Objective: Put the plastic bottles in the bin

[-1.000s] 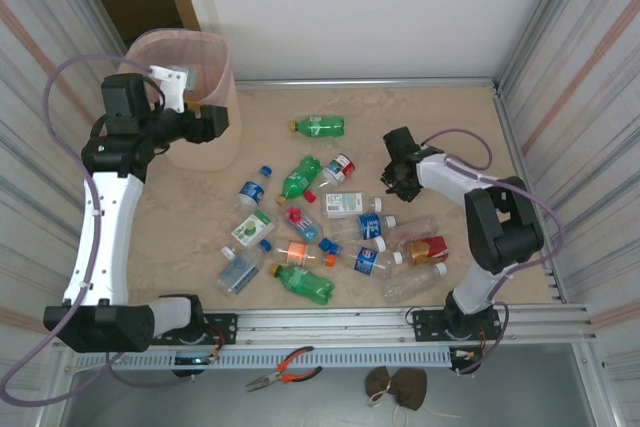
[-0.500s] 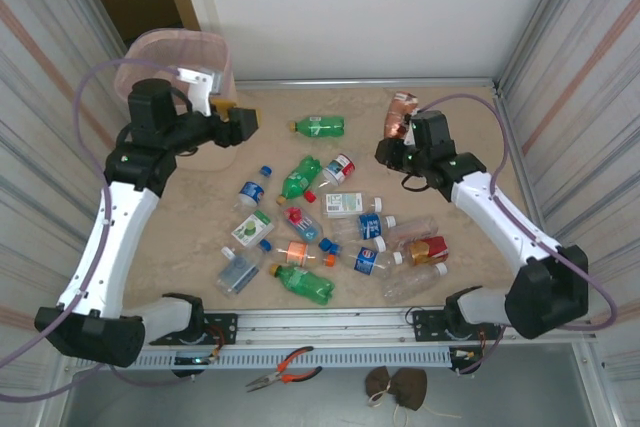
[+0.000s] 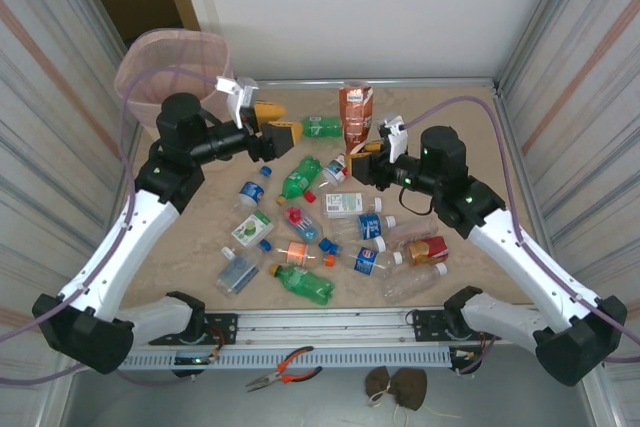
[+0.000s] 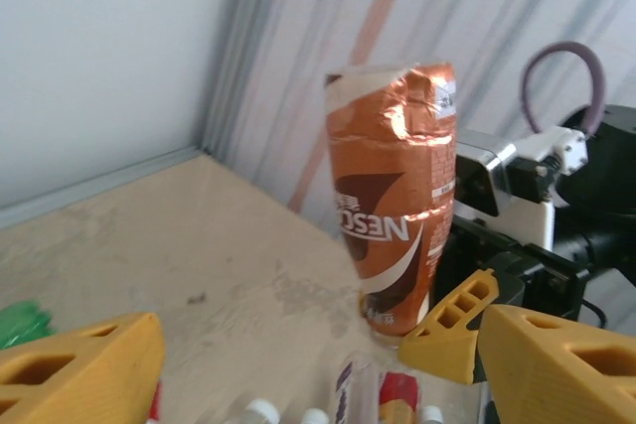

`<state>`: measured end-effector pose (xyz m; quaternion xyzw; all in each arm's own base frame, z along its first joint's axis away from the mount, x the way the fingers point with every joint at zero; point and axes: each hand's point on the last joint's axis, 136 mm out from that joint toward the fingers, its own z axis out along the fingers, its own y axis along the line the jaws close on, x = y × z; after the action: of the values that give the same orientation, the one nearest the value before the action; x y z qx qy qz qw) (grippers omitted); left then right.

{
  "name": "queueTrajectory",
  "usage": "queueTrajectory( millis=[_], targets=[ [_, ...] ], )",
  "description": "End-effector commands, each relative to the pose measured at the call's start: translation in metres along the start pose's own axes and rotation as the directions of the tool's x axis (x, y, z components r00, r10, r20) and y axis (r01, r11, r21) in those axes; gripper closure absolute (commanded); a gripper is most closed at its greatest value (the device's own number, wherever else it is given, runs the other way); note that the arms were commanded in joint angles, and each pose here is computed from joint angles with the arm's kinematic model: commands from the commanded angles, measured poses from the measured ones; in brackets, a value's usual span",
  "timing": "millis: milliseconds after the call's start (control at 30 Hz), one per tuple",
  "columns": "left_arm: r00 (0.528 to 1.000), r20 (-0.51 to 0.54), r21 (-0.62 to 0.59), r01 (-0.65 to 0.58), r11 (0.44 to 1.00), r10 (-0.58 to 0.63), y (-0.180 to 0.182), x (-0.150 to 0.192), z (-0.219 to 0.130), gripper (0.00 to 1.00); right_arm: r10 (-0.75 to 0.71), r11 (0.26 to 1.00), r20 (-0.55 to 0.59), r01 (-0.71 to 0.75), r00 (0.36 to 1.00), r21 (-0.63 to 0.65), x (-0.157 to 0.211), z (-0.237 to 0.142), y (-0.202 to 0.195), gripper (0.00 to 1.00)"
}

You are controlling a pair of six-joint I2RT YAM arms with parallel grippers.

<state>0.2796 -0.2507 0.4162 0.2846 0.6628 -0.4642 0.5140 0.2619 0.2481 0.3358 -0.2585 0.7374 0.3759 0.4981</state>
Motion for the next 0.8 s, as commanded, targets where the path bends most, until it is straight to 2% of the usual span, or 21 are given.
queueTrajectory(
  millis=[0,167,433,567,767],
  targets=[
    [0.994,0.068,0.139,-0.098,0.985,0.089,-0.041,-0.02,0.003,0.14,-0.107,0.991,0.098,0.114,0.989,-0.069,-0.026,-0.01,0.021,0.94],
    [0.984,0.091,0.219,-0.171,0.961,0.154,-0.073,-0.024,0.016,0.1,-0.143,0.976,0.124,0.16,0.982,-0.146,-0.031,-0.012,0.039,0.94],
    [0.985,0.069,0.301,-0.17,0.938,0.157,-0.09,-0.029,0.042,0.1,-0.197,0.94,0.178,0.237,0.964,-0.245,-0.04,-0.029,0.072,0.94],
    [0.986,0.063,0.32,-0.169,0.932,0.156,-0.092,-0.028,0.05,0.11,-0.206,0.931,0.201,0.255,0.958,-0.262,-0.044,-0.036,0.082,0.94],
    [0.984,0.068,0.383,-0.18,0.906,0.166,-0.102,-0.031,0.053,0.18,-0.213,0.93,0.215,0.265,0.953,-0.256,-0.048,-0.043,0.085,0.94]
  ],
)
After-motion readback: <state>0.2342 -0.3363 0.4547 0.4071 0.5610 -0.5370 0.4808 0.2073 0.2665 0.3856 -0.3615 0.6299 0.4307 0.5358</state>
